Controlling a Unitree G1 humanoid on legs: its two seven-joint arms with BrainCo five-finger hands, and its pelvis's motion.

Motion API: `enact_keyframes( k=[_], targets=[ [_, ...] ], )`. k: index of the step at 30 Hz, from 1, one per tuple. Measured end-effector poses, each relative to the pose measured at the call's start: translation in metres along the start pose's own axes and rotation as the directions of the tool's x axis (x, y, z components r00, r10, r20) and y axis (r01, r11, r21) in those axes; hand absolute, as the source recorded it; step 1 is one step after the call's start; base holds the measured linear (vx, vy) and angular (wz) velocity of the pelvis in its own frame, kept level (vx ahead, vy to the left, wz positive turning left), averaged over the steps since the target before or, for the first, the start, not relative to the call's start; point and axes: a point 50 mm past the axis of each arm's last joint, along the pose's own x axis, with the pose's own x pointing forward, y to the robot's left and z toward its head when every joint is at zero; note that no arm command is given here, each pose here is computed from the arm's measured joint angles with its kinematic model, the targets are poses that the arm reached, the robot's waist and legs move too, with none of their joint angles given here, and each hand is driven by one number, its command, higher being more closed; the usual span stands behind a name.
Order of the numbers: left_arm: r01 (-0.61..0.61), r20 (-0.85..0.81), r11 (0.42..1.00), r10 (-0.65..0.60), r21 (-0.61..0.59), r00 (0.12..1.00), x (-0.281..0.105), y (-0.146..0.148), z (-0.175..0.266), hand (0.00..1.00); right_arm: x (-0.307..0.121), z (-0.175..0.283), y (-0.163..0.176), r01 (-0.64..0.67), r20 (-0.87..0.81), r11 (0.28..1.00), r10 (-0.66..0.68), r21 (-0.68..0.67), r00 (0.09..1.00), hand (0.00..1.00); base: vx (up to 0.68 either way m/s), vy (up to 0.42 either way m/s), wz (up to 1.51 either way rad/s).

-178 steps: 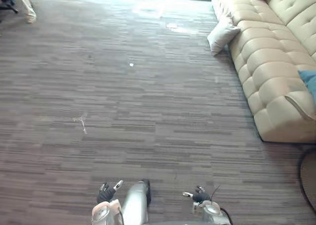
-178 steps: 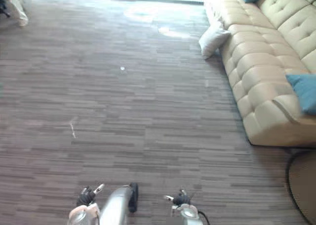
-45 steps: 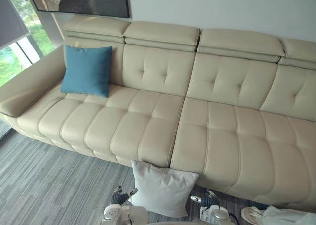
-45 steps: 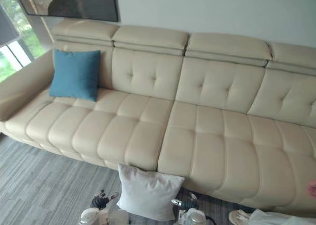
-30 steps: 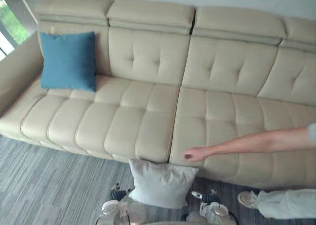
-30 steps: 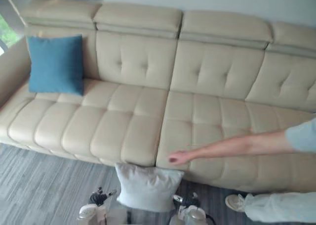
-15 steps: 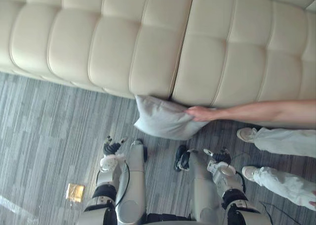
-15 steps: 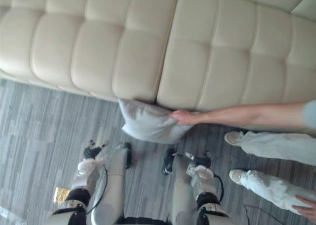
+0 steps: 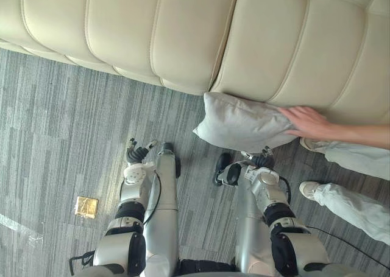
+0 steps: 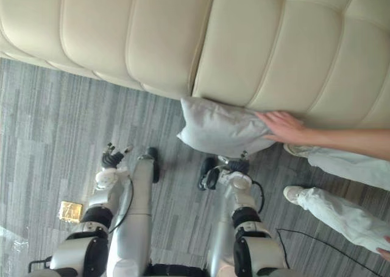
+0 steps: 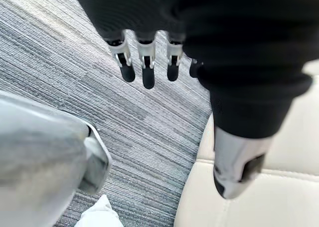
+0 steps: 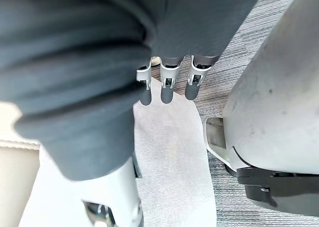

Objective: Pick up cushions and gather them together orderly.

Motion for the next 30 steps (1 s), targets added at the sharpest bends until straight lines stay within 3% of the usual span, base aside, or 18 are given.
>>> enact_keyframes(
  k=[5, 10, 20, 24, 30],
  targets=[
    [0.029, -0.043, 0.999, -0.028, 0.030, 0.999, -0.009, -0.005, -0.017, 0.00, -0.006, -0.012, -0.001, -0.016, -0.015, 0.999, 0.016, -0.029, 1.000, 0.00, -0.03, -0.014, -0.03],
    [0.046, -0.084, 0.997, -0.041, 0.058, 0.996, -0.023, -0.005, -0.039, 0.00, -0.015, -0.043, -0.022, 0.018, -0.089, 0.998, -0.023, -0.056, 0.996, 0.00, 0.01, 0.011, 0.03],
    [0.005, -0.260, 0.993, 0.026, 0.118, 0.965, -0.056, 0.039, -0.099, 0.00, -0.047, -0.105, -0.060, 0.022, -0.254, 0.992, -0.054, -0.125, 0.966, 0.00, 0.09, 0.046, -0.05],
    [-0.026, -0.420, 0.985, 0.097, 0.171, 0.902, -0.086, 0.068, -0.142, 0.00, -0.084, -0.150, -0.094, 0.100, -0.397, 0.987, -0.144, -0.129, 0.907, 0.00, 0.20, 0.038, -0.09],
    [0.017, -0.541, 0.971, 0.119, 0.240, 0.833, -0.115, 0.084, -0.174, 0.00, -0.109, -0.181, -0.114, 0.094, -0.515, 0.980, -0.174, -0.178, 0.839, 0.00, 0.15, 0.050, -0.20]
  ],
)
